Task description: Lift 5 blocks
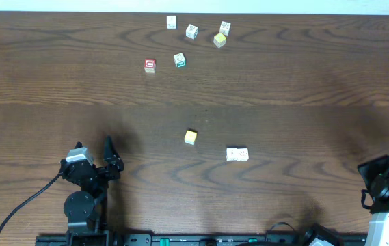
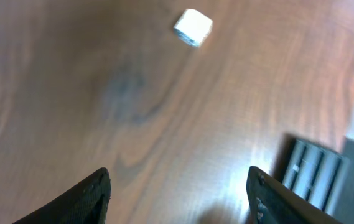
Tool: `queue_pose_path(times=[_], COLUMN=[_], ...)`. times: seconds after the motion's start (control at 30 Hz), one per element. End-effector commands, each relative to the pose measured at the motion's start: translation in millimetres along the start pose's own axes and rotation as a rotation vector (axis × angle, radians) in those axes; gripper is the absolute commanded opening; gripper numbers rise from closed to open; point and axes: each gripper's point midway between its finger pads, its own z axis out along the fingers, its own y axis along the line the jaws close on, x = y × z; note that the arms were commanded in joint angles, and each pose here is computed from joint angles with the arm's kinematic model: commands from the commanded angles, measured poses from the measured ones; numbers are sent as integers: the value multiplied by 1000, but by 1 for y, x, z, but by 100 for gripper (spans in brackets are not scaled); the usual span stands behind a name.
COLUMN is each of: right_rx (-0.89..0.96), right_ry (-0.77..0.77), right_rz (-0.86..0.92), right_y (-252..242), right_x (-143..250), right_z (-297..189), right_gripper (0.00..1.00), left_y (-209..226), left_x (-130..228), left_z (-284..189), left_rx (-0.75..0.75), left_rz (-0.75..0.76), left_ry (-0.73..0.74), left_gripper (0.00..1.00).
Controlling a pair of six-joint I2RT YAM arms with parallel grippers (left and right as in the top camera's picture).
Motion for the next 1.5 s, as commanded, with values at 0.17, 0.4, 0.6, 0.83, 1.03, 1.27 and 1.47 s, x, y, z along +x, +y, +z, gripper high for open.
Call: queue_pose_path(times=[0.17,0.4,0.6,0.83,1.03,1.27,1.47], right_rx=[155,210,223,205,165,154,191], right_ry=[-45,-16,13,40,53,39,34], right_rz=[220,278,316,367,375,375,377], right_y=[-40,-49,-47,-44,-32,-26,-32], right_x=[-13,-22,-31,-43,-51,-61,-63], right_z=[6,25,49,79,104,126,140], right_gripper=[72,73,73,72,70,70,70], left_y=[7,7,7,7,7,7,7], left_x=[17,17,17,17,17,17,17], left_z=[1,1,1,1,1,1,1], left_rx=[-28,-28,-28,-27,-28,-28,-27], left_rz=[-1,-2,-1,-2,-2,-1,-2], left_ry=[48,48,48,48,48,48,48], left_gripper=[76,76,76,76,76,76,76])
